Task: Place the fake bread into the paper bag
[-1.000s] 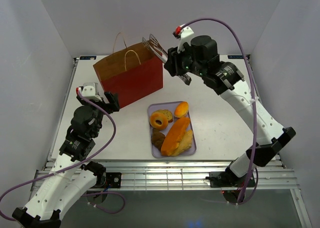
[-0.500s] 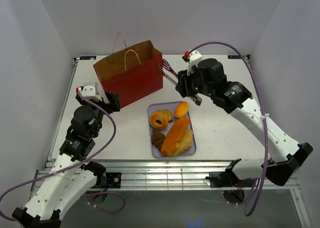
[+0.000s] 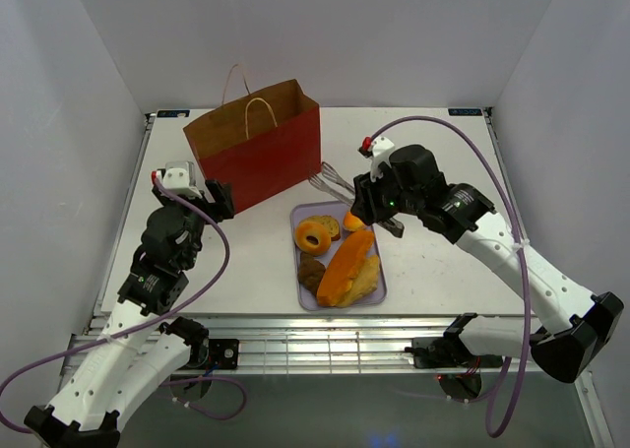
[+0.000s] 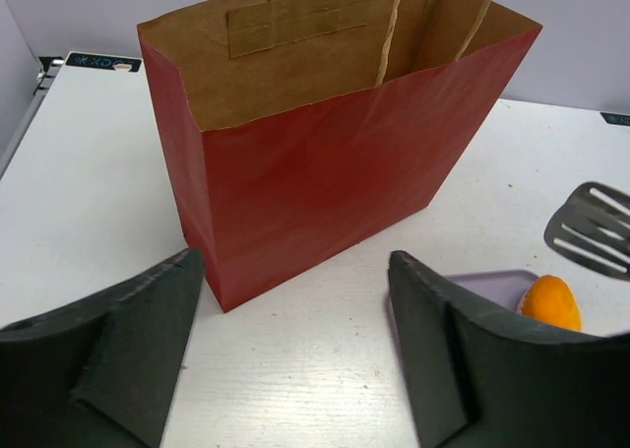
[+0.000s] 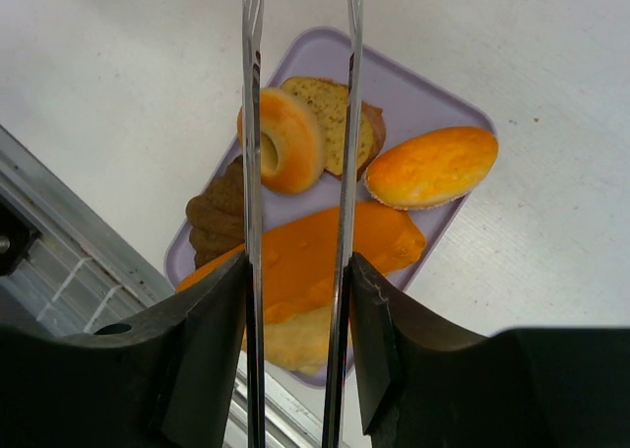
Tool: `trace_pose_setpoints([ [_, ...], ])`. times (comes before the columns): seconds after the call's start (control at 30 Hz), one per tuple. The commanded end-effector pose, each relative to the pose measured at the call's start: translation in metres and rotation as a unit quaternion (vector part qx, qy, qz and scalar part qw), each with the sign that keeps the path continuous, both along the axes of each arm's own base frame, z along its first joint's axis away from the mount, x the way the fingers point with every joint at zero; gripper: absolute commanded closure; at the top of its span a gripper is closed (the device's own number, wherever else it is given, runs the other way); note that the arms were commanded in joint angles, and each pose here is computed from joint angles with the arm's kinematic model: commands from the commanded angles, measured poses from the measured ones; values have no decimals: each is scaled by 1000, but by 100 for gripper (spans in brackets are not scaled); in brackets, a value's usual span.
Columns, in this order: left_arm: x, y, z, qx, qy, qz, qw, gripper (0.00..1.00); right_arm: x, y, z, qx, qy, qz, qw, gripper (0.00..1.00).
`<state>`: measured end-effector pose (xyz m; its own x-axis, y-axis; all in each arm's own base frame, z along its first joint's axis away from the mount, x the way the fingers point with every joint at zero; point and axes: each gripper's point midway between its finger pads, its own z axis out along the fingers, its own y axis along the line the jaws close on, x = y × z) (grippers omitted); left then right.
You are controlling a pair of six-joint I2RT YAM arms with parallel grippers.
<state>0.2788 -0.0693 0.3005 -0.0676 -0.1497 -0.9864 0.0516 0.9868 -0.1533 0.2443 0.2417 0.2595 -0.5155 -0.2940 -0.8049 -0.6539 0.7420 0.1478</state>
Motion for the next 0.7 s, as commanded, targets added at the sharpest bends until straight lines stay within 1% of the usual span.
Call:
trace_pose_setpoints([
  [0.0, 1, 0, -4, 4, 4, 3, 1000, 11, -17, 5, -3, 16, 10, 38, 999, 51],
  [0.07, 2, 1, -5, 5, 5, 6, 1000, 7, -24, 4, -9, 12, 17, 49, 999, 50],
  [0.17, 2, 2, -6, 5, 6, 9, 1000, 7, -34, 3, -25, 3, 34, 60, 998, 50],
  [0.23, 2, 3, -6, 6, 6, 12, 1000, 5, -40, 1, -38, -6, 43, 66, 997, 48],
  [0.33, 3, 2, -7, 7, 8, 12, 1000, 4, -50, -1, -49, -14, 50, 83, 995, 44],
  [0.67, 4, 2, -10, 9, 12, 12, 1000, 4, -56, -10, -70, -54, 56, 85, 993, 41],
])
